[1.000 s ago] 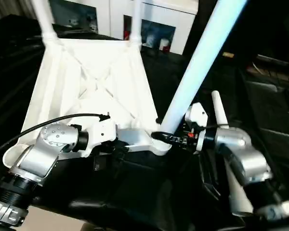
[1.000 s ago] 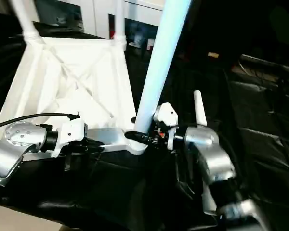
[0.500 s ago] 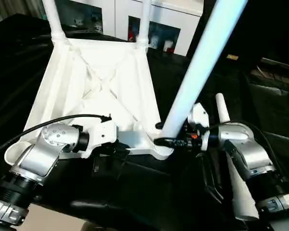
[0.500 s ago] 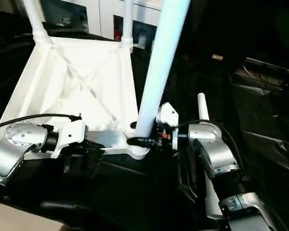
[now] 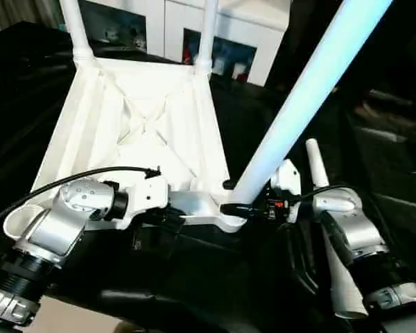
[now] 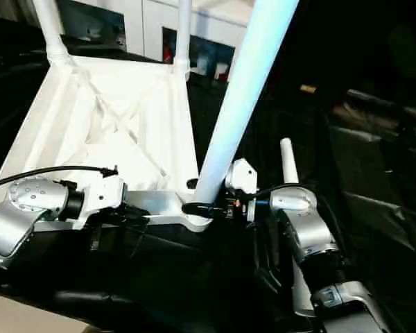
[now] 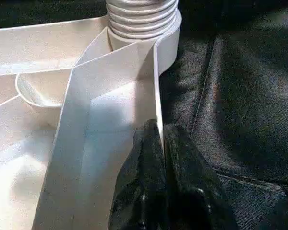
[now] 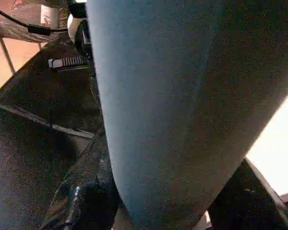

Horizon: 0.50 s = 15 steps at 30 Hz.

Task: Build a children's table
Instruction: Insert table leg to table base

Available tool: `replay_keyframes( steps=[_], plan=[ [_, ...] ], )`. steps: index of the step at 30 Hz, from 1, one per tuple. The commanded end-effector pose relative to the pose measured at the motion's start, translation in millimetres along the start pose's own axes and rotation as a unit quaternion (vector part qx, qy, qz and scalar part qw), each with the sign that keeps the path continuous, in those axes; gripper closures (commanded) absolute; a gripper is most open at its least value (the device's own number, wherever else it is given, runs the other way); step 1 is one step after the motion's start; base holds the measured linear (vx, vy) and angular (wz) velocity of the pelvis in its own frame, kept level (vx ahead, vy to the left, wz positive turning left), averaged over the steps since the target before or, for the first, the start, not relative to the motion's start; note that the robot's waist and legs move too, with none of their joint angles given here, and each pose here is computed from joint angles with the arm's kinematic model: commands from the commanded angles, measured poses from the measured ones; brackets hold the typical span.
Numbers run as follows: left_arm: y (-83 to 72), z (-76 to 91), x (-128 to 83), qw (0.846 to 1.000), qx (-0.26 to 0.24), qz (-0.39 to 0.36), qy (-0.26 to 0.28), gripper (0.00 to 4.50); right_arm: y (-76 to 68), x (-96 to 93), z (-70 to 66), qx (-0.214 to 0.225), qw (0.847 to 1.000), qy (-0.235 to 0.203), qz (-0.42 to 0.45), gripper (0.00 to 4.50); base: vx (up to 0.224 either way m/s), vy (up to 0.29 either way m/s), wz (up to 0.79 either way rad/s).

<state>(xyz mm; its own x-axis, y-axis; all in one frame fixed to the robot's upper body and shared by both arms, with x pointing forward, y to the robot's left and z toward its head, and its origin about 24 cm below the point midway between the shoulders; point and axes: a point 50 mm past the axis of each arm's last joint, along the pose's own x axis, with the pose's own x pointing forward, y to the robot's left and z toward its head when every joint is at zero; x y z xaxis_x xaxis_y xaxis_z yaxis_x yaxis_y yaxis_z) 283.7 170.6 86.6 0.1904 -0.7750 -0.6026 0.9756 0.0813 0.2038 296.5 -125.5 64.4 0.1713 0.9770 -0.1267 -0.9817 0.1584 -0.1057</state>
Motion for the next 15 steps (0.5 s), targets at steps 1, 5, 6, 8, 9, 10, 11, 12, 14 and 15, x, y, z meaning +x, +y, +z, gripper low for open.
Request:
replay_keyframes(
  steps=[1,5,6,8,9,10,11,12,14,15],
  plan=[
    [0.0,8.7,3.3,1.000,0.022,-0.006,-0.021,4.50,30.1,-3.1,-59.1,0.110,0.987,0.115,0.030,2.64,0.000,0.000,0.00],
    [0.8,7.0,3.1,1.000,0.018,0.004,-0.016,4.50,15.2,-4.1,-65.0,0.137,0.981,0.113,-0.075,2.64,0.000,0.000,0.00],
    [1.0,6.7,2.9,1.000,0.018,0.005,-0.015,4.50,13.5,-4.5,-65.6,0.143,0.980,0.109,-0.088,2.64,0.000,0.000,0.00],
    [1.1,6.7,2.7,1.000,0.015,0.009,-0.015,4.50,11.2,-5.8,-67.1,0.163,0.975,0.099,-0.114,2.64,-0.028,0.009,-0.06],
    [1.5,6.5,2.3,1.000,0.015,0.011,-0.016,4.50,10.7,-5.5,-67.3,0.168,0.974,0.097,-0.119,2.64,0.000,0.000,0.00],
    [1.0,6.0,2.2,1.000,0.013,0.013,-0.016,4.50,10.0,-6.7,-68.4,0.179,0.970,0.095,-0.134,2.64,-0.057,0.028,-0.13],
    [0.2,5.3,2.1,1.000,0.011,0.013,-0.016,4.50,9.3,-8.5,-70.3,0.195,0.965,0.094,-0.151,2.64,0.000,0.000,0.00],
    [0.0,4.9,1.9,1.000,0.010,0.014,-0.015,4.50,8.9,-9.2,-71.3,0.203,0.961,0.095,-0.160,2.64,0.000,0.000,0.00],
    [-0.8,4.1,1.7,1.000,0.008,0.013,-0.016,4.50,9.7,-10.5,-73.1,0.215,0.958,0.097,-0.163,2.64,0.000,0.000,0.00],
    [-1.5,3.8,1.9,1.000,0.007,0.012,-0.017,4.50,11.3,-12.5,-75.6,0.221,0.956,0.108,-0.163,2.64,0.000,0.000,0.00]
  ],
)
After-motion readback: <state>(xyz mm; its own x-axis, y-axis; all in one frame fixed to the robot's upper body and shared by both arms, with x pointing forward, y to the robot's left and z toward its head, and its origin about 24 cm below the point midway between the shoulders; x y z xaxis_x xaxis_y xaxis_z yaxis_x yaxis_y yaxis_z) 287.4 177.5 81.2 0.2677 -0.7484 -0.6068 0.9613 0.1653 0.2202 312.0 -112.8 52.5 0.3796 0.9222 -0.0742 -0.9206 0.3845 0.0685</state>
